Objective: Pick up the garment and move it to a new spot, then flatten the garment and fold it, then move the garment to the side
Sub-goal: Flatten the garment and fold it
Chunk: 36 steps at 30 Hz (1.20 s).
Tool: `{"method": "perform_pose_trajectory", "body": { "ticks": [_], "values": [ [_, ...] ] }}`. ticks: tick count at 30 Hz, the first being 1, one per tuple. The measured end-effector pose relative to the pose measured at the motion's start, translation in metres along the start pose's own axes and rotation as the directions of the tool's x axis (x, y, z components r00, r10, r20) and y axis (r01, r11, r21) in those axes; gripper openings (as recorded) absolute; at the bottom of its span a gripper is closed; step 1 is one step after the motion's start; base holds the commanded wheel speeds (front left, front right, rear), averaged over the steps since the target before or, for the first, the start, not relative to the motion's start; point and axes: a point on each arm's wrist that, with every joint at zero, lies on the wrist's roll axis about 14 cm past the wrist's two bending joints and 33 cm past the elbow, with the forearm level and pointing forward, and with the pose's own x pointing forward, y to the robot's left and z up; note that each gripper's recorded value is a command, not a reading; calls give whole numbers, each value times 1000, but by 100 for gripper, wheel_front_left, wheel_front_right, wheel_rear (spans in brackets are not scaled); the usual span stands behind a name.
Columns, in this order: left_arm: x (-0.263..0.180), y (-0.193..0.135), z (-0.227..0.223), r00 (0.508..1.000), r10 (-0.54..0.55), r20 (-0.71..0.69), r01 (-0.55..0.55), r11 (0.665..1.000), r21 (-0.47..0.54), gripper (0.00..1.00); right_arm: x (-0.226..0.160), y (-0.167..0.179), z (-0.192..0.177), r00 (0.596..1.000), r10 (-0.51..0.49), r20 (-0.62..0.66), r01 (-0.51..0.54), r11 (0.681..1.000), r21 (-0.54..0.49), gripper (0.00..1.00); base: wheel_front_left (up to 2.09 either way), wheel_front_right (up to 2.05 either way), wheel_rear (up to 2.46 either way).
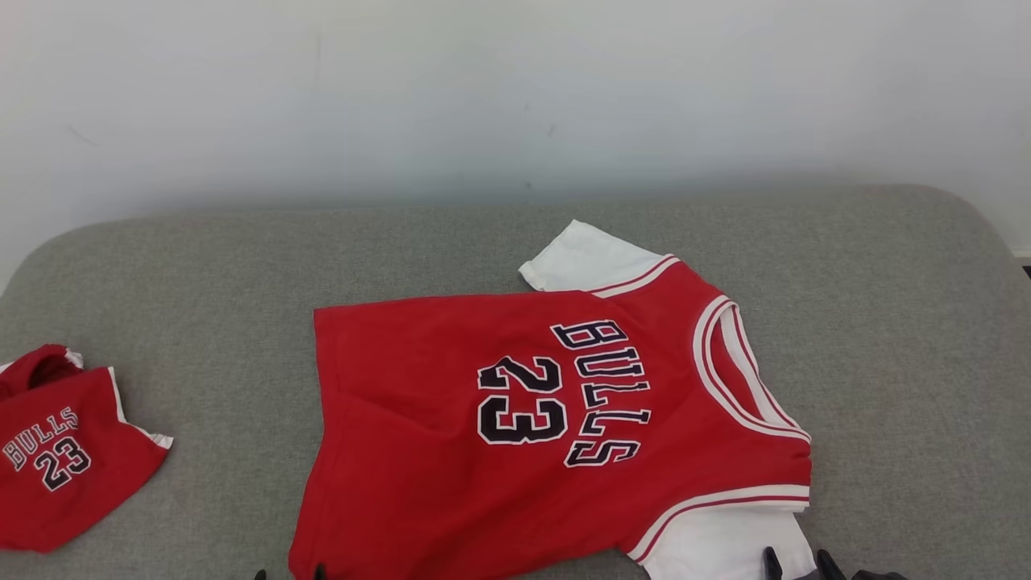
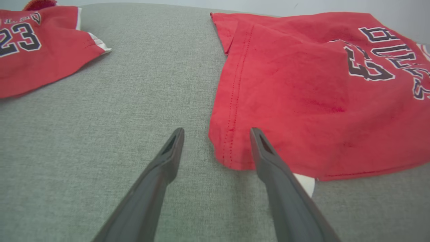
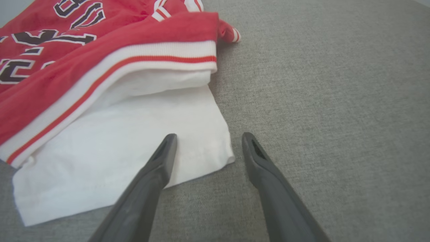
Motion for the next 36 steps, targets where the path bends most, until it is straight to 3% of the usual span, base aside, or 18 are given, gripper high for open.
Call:
{"method": "perform_pose_trajectory", "body": {
  "ticks": [15,29,36],
  "values": [
    [15,3,-26,994,3,-109,0,999,32,100,6,-5,3,1000,-13,2,13,1000,-12,100,0,0,0],
    [28,-15,-21,993,-57,-103,62,997,46,100,5,-10,3,1000,-29,1,29,999,-15,100,0,0,0],
    [20,-11,-19,995,-44,-84,45,999,7,100,5,-8,4,1000,-25,4,25,1000,-11,100,0,0,0]
  ]
}}
